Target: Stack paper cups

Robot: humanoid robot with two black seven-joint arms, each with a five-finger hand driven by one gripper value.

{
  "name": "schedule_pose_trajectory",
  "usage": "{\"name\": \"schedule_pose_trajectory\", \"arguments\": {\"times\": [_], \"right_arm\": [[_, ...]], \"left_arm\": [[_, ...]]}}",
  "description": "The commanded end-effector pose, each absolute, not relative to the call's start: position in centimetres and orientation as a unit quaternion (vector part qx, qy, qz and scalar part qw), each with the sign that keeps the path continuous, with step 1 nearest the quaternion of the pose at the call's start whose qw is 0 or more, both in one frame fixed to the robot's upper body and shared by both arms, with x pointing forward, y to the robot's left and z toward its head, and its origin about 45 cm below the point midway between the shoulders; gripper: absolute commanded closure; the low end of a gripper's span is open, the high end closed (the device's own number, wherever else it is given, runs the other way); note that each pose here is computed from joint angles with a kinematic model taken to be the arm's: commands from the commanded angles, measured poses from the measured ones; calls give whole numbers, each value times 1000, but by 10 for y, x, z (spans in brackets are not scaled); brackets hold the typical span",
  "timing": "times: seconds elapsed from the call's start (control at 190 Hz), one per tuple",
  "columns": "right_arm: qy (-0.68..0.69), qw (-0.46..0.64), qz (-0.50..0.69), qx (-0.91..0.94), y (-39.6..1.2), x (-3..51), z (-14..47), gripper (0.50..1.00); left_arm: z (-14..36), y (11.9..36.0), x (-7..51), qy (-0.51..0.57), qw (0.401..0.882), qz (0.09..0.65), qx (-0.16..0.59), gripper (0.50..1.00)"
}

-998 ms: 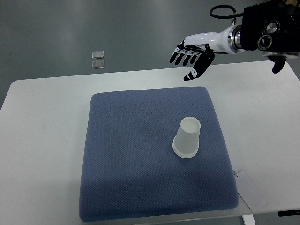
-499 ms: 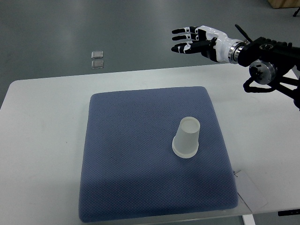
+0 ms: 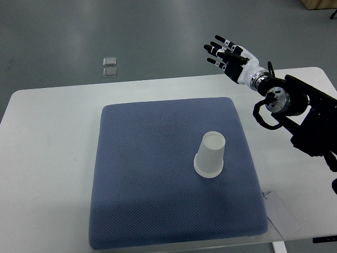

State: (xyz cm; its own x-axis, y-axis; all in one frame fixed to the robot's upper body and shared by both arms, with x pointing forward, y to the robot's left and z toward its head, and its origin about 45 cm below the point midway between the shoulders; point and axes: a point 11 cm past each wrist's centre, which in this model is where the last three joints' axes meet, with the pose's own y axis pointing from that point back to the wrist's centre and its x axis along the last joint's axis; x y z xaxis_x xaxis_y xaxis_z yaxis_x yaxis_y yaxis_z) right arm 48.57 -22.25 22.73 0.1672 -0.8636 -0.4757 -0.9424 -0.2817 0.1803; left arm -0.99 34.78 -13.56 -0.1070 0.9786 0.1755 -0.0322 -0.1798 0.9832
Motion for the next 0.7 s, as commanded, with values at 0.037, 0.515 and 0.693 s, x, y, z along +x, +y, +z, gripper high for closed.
{"name": "schedule_pose_trajectory", "arguments": {"times": [0.037,0.515,0.693], "right_arm": [[602,105,261,-747,-231,484,222,587],[619,154,295,-711,-250,473,202,585],[626,152,296,-706,-255,471,196,587]], "left_arm": [[-136,348,-9,468,437,578,505,500],[-136,348,-10,468,437,578,506,500],[-136,348,-10,468,437,578,506,500]]}}
